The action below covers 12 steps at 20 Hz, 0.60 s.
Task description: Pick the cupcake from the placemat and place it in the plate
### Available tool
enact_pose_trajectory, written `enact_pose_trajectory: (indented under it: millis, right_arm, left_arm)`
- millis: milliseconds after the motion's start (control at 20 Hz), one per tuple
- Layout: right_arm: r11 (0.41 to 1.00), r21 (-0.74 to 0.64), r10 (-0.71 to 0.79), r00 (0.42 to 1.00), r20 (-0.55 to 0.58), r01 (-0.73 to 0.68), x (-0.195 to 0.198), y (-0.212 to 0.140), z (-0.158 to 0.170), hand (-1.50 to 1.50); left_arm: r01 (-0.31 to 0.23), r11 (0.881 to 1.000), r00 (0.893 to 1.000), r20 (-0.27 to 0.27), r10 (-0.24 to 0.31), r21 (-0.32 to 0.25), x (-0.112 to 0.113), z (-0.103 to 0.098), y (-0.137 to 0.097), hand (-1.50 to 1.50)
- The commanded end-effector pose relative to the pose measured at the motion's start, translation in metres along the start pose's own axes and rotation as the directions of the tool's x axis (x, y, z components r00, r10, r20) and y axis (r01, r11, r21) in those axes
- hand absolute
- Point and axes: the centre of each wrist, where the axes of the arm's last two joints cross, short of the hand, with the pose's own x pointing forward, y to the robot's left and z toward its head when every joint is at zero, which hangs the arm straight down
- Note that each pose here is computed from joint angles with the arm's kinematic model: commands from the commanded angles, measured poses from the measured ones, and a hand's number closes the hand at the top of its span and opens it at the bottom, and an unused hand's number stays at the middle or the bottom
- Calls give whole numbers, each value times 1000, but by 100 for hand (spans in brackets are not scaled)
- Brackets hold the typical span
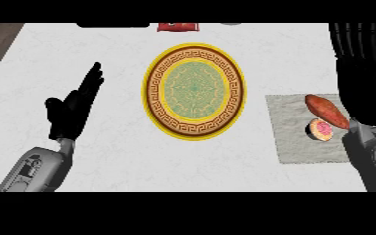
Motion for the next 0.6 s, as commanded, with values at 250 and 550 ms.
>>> enact_pose_trajectory:
  millis: [250,550]
  right_arm:
    - [717,-643,-193,809,-555,-269,-79,-55,62,150]
    - [369,-596,153,679,-718,-713,-113,-40,107,-150]
  left_arm:
    - [-1,997,1000,17,-1,75,-17,14,16,0]
    - [-36,999,999,-9,36,20,-29,22,11,0]
